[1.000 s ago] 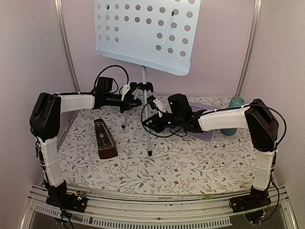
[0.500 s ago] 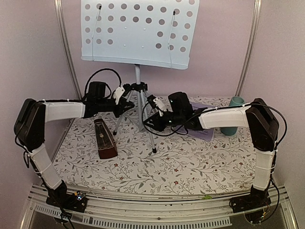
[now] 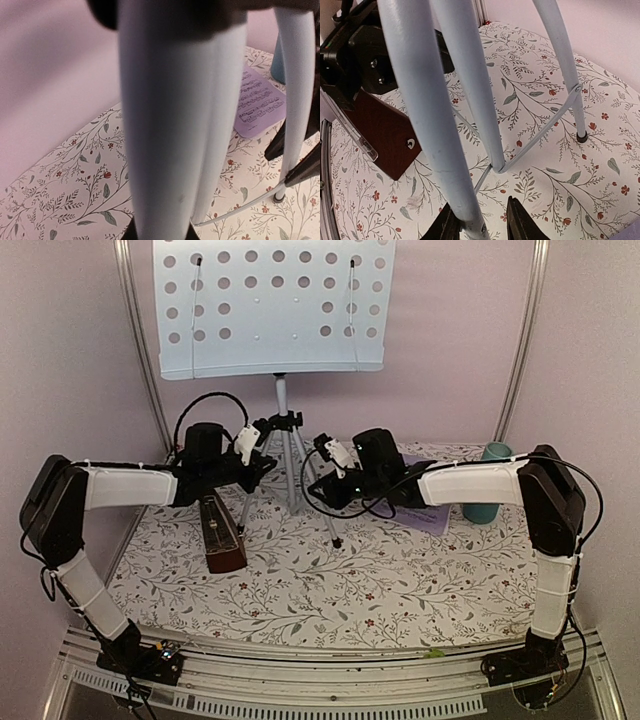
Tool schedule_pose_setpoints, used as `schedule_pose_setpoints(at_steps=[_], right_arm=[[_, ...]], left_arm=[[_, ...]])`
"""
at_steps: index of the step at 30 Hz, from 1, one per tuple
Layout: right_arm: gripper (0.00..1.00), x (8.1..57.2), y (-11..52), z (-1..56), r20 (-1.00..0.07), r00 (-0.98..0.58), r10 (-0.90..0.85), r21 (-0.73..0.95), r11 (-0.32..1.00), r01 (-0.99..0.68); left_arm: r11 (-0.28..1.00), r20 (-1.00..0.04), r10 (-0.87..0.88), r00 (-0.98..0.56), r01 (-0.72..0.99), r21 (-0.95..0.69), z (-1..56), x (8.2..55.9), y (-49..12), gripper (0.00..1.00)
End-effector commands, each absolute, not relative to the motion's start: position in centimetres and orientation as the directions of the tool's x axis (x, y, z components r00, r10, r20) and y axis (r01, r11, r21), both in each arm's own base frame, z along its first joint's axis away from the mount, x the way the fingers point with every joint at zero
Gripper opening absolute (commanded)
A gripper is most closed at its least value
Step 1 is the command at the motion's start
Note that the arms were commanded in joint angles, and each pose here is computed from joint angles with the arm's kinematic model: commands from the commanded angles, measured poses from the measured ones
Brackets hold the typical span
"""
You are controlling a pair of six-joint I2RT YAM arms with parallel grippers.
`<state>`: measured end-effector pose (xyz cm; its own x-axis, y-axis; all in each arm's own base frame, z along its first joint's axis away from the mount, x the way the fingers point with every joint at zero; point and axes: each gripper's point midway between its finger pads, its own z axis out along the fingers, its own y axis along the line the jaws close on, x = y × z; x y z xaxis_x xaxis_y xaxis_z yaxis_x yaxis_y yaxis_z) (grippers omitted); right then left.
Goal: Set up the instrument practice props
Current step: Adjust the music stand at the center of the board.
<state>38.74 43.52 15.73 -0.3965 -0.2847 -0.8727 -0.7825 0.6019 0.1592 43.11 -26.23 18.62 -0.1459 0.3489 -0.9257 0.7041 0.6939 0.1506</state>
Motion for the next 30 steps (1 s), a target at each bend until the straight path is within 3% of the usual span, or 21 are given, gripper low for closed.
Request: schedule_pose_setpoints(at_steps=[1,10,18,21,26,30], right_arm=[[0.34,43.0,38.4,13.3,-0.839,-0.450,-0.305,0.079,0.751,-0.655],[0.40,43.0,38.1,14.7,-0.854,-0.427,-0.298,0.069,0.748,-0.660],[0.56,41.8,38.8,16.4,-0.870,-0.410,-0.274,0.110,0.703,-0.703],[0.61,41.3,39.0,17.4,-0.880,-0.398,-0.259,0.125,0.681,-0.721],[0.68,40.5,39.0,18.6,-0.890,-0.387,-0.241,0.139,0.664,-0.734],[0.71,40.2,38.7,19.3,-0.893,-0.387,-0.229,0.146,0.666,-0.731]], left_arm=[[0.739,-0.920,0.319,-0.229,0.668,0.090,17.6,42.3,-26.2,0.00],[0.746,-0.927,0.275,-0.253,0.664,0.040,17.0,41.6,-27.4,0.00],[0.752,-0.929,0.257,-0.265,0.659,0.020,17.4,41.8,-27.5,0.06],[0.753,-0.935,0.241,-0.259,0.658,0.012,18.2,41.9,-27.6,0.14],[0.765,-0.947,0.213,-0.242,0.644,0.008,19.7,42.3,-27.5,0.38],[0.769,-0.960,0.180,-0.216,0.639,0.000,21.4,42.4,-27.5,0.46]])
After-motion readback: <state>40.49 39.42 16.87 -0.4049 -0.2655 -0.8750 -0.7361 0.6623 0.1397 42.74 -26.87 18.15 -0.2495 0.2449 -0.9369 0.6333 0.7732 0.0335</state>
